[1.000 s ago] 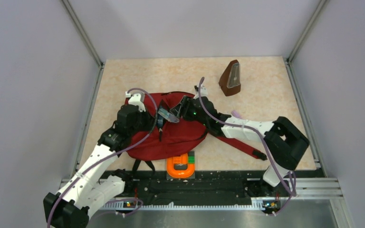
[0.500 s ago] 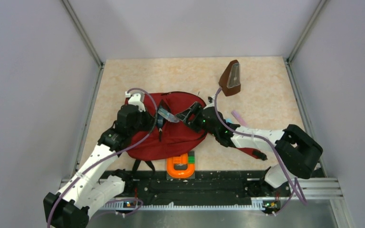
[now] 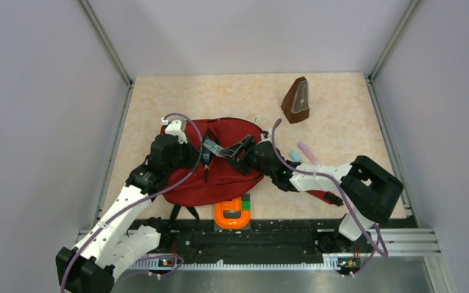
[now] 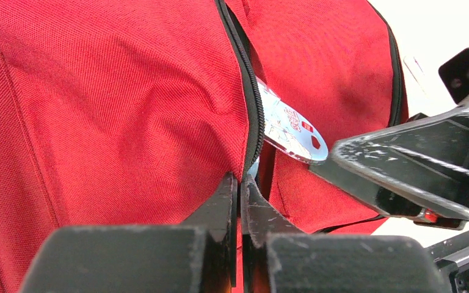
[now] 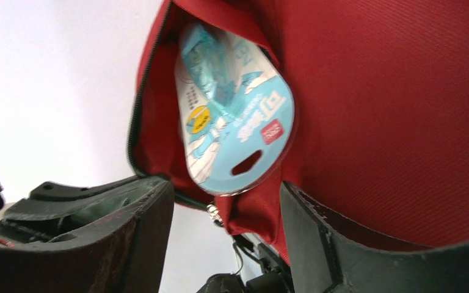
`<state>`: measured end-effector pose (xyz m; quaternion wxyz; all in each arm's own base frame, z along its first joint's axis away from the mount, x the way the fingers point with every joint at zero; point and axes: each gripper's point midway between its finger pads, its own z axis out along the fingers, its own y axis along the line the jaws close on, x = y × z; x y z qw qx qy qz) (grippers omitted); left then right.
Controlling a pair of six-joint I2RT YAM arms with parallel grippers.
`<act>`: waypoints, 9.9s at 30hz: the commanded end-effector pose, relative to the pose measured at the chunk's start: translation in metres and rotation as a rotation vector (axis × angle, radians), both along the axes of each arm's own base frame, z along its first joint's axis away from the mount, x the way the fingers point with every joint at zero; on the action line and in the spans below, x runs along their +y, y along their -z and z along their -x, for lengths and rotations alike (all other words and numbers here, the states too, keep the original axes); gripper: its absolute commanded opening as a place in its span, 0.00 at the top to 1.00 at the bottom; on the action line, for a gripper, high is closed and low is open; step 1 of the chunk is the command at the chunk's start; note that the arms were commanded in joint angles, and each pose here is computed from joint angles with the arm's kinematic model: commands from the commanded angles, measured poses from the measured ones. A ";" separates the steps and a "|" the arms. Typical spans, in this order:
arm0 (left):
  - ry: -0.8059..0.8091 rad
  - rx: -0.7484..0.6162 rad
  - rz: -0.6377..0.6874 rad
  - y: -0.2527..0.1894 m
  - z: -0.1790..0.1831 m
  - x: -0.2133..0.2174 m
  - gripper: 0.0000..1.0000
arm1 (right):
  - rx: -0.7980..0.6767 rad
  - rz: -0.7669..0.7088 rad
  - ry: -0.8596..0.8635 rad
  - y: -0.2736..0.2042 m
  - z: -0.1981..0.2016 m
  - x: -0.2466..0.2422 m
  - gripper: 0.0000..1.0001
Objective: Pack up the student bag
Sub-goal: Place the stationery in the student bag, then pick up the stationery from the center of the board, then place the stationery in the student bag, then pick up the stationery from the center of the board, then place the stationery in the student bag.
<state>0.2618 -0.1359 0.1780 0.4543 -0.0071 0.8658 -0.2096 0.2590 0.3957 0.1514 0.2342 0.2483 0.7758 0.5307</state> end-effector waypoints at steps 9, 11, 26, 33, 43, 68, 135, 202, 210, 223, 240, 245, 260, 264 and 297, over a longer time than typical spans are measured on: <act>0.034 -0.079 0.030 -0.025 -0.005 -0.007 1.00 | -0.015 -0.036 0.031 0.003 -0.024 0.026 0.46; 0.043 -0.077 0.026 -0.026 -0.005 -0.008 1.00 | -0.022 -0.038 0.046 0.003 -0.032 0.025 0.50; 0.075 -0.089 0.020 -0.032 -0.004 -0.011 1.00 | -0.193 0.010 -0.096 -0.017 -0.062 0.047 1.00; 0.098 -0.092 0.014 -0.037 -0.006 -0.014 1.00 | -0.255 0.082 -0.342 0.008 -0.063 0.094 1.00; 0.123 -0.068 0.021 -0.034 -0.011 -0.022 1.00 | -0.374 0.381 -0.309 0.054 -0.086 0.091 1.00; -0.029 0.001 -0.093 -0.012 -0.006 0.013 1.00 | -0.649 0.696 -0.270 -0.036 -0.066 -0.007 0.23; -0.019 -0.025 -0.297 -0.018 -0.019 0.037 1.00 | -0.467 0.927 -0.193 -0.040 -0.044 -0.226 1.00; 0.069 -0.036 -0.315 -0.008 -0.014 0.031 1.00 | -0.970 0.540 -0.610 -0.038 -0.090 0.125 0.94; 0.052 -0.033 -0.323 -0.008 -0.014 0.034 1.00 | -0.980 0.558 -0.624 -0.058 -0.074 0.104 0.49; 0.013 -0.035 -0.326 -0.009 -0.015 0.041 1.00 | -0.830 0.812 -0.536 -0.056 -0.032 -0.047 0.24; 0.016 -0.030 -0.319 -0.009 -0.015 0.040 1.00 | -0.060 1.145 -0.256 0.077 -0.039 -0.280 0.24; 0.017 -0.032 -0.313 -0.010 -0.014 0.040 1.00 | 0.008 1.181 -0.287 0.101 -0.036 -0.285 0.24; 0.010 -0.051 -0.300 -0.015 -0.014 0.039 1.00 | 0.095 1.269 -0.278 0.141 -0.039 -0.299 0.46; -0.005 -0.070 -0.301 -0.018 -0.013 0.043 1.00 | 0.085 1.303 -0.243 0.136 -0.047 -0.305 0.69; -0.030 0.070 0.012 0.002 -0.018 -0.001 1.00 | -0.520 0.482 -0.883 -0.052 -0.071 0.002 1.00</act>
